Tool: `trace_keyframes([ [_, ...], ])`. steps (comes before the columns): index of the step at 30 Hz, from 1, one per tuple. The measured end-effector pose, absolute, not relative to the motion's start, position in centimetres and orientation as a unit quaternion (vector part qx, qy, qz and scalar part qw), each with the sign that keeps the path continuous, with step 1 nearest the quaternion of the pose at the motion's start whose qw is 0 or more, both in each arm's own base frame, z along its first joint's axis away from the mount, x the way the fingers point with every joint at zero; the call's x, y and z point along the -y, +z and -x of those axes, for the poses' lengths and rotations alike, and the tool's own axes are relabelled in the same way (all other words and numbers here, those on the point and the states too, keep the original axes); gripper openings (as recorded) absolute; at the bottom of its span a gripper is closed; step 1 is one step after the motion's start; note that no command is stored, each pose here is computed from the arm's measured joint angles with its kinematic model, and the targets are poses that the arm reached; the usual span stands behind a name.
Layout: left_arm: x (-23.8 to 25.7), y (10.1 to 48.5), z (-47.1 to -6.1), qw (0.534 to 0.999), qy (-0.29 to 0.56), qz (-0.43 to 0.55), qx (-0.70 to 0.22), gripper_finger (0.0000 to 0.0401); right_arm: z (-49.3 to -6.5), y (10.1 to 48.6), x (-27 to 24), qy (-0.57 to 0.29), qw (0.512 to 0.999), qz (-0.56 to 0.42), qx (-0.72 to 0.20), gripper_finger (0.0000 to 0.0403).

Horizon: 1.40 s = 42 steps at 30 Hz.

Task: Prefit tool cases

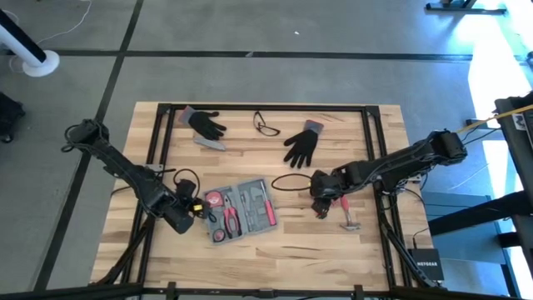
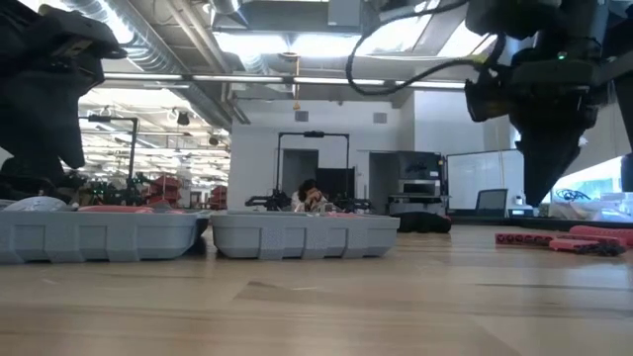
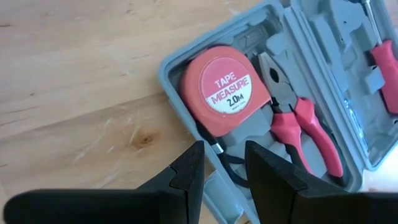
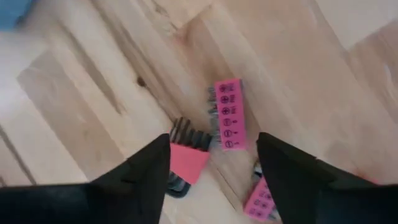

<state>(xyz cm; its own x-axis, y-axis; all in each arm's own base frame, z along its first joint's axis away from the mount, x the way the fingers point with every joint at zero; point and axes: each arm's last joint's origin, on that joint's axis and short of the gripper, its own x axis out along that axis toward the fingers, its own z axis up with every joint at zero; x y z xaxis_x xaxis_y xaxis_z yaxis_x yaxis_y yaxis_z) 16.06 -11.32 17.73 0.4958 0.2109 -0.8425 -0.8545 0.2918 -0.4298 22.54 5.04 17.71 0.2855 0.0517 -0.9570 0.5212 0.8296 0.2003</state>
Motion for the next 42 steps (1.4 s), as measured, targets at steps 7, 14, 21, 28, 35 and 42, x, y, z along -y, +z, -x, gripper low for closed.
trace_keyframes([
  [7,11.3,17.7,-16.0,0.721,0.372,0.477,-0.339,0.0106,-23.1,16.8,-4.0,-0.187,0.762,-0.221,-0.58,0.0241],
  [14,11.2,17.7,-16.1,0.722,0.373,0.474,-0.34,0.0106,-24.3,15.0,-3.9,-0.171,0.755,-0.222,-0.593,0.0241],
  [21,11.2,17.7,-16.1,0.723,0.372,0.471,-0.341,0.0106,-24.7,13.3,-3.9,-0.188,0.736,-0.206,-0.617,0.0241],
  [28,11.2,17.7,-16.1,0.728,0.369,0.464,-0.344,0.0106,-24.7,13.1,-3.9,-0.204,0.734,-0.209,-0.614,0.0176],
  [35,11.1,17.7,-15.9,0.728,0.376,0.455,-0.348,0.0106,-24.9,13.3,-3.9,-0.197,0.732,-0.215,-0.616,0.0066],
  [42,11.1,17.7,-15.9,0.728,0.376,0.456,-0.348,0.0106,-26.8,15.7,-4.3,-0.178,0.743,-0.214,-0.608,0.0035],
])
